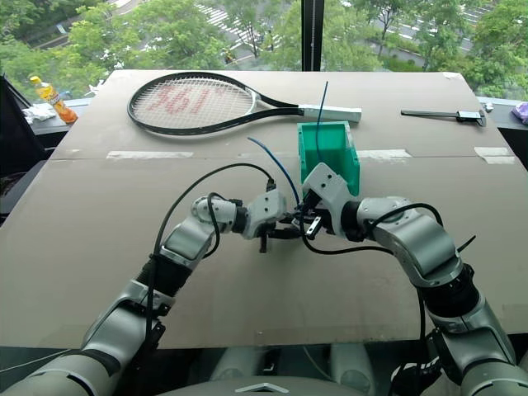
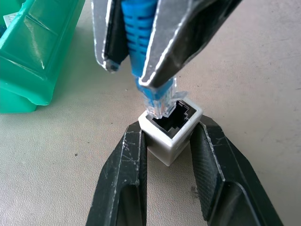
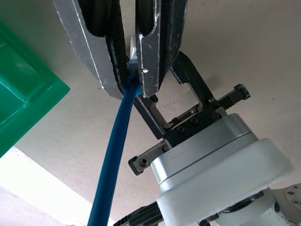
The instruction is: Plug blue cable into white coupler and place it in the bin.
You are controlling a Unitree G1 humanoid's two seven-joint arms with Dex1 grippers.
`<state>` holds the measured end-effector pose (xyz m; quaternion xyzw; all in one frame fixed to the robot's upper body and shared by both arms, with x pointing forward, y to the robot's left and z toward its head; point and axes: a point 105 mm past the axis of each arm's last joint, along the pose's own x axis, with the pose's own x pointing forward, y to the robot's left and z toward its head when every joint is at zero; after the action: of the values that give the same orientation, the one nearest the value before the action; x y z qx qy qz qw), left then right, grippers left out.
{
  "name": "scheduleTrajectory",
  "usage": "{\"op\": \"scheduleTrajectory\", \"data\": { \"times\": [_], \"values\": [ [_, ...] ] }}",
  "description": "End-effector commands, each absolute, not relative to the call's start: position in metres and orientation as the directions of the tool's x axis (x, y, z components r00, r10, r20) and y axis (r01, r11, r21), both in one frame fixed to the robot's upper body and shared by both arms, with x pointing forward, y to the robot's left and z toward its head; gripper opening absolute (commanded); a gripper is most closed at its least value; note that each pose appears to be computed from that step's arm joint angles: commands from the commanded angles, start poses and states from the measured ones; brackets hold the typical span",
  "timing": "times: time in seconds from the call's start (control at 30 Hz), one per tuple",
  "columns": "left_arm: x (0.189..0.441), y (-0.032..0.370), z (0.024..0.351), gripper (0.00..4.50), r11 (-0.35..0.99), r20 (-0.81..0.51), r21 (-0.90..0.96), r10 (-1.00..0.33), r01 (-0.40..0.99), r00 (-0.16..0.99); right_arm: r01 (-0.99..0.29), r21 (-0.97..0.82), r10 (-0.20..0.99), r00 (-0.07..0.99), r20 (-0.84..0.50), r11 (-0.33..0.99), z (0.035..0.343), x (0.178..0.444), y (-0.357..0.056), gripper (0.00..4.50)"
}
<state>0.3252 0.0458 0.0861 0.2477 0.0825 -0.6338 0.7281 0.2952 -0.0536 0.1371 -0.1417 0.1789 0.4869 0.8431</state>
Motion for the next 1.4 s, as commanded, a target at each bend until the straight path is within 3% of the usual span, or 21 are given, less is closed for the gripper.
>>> {"op": "scheduleTrajectory", "data": {
  "times": [0.03,0.33,0.47,0.73,0.97,1.07,1.2,1.23,1.27,1.33,1.4],
  "values": [
    [0.33,0.045,0.095,0.73,0.083,-0.414,0.283,-0.888,0.955,0.2,-0.878,-0.056,0.777,0.45,-0.441,0.476,0.137,0.291,-0.051,0.0],
    [0.331,0.044,0.097,0.73,0.082,-0.41,0.283,-0.891,0.956,0.198,-0.868,-0.098,0.745,0.471,-0.473,0.487,0.129,0.293,-0.055,0.0],
    [0.331,0.043,0.097,0.73,0.087,-0.405,0.278,-0.893,0.956,0.199,-0.893,-0.105,0.751,0.428,-0.503,0.438,0.12,0.284,-0.045,0.0],
    [0.331,0.04,0.098,0.73,0.095,-0.395,0.276,-0.896,0.957,0.202,-0.88,0.005,0.689,0.368,-0.624,0.475,0.046,0.278,-0.06,0.0],
    [0.332,0.04,0.098,0.73,0.124,-0.376,0.256,-0.901,0.959,0.217,-0.865,-0.111,0.722,0.473,-0.504,0.489,0.069,0.295,-0.067,0.0],
    [0.332,0.038,0.104,0.73,0.152,-0.345,0.225,-0.911,0.962,0.225,-0.86,-0.184,0.784,0.51,-0.353,0.476,0.101,0.297,-0.069,0.81],
    [0.331,0.037,0.121,0.73,0.181,-0.279,0.157,-0.935,0.971,0.219,-0.813,-0.258,0.815,0.564,-0.131,0.522,0.155,0.288,-0.083,2.62],
    [0.331,0.037,0.128,0.73,0.192,-0.254,0.13,-0.942,0.973,0.22,-0.779,-0.293,0.801,0.595,-0.066,0.555,0.17,0.285,-0.09,3.31],
    [0.329,0.037,0.135,0.73,0.197,-0.235,0.092,-0.948,0.976,0.214,-0.753,-0.315,0.789,0.614,-0.02,0.578,0.181,0.282,-0.095,3.46],
    [0.327,0.037,0.145,0.73,0.205,-0.206,0.029,-0.957,0.978,0.206,-0.734,-0.336,0.784,0.621,0.019,0.59,0.192,0.273,-0.102,4.36],
    [0.337,0.04,0.166,0.73,0.277,-0.244,-0.029,-0.934,0.96,0.262,-0.679,-0.359,0.744,0.665,0.067,0.64,0.204,0.254,-0.12,4.44]
  ]
}}
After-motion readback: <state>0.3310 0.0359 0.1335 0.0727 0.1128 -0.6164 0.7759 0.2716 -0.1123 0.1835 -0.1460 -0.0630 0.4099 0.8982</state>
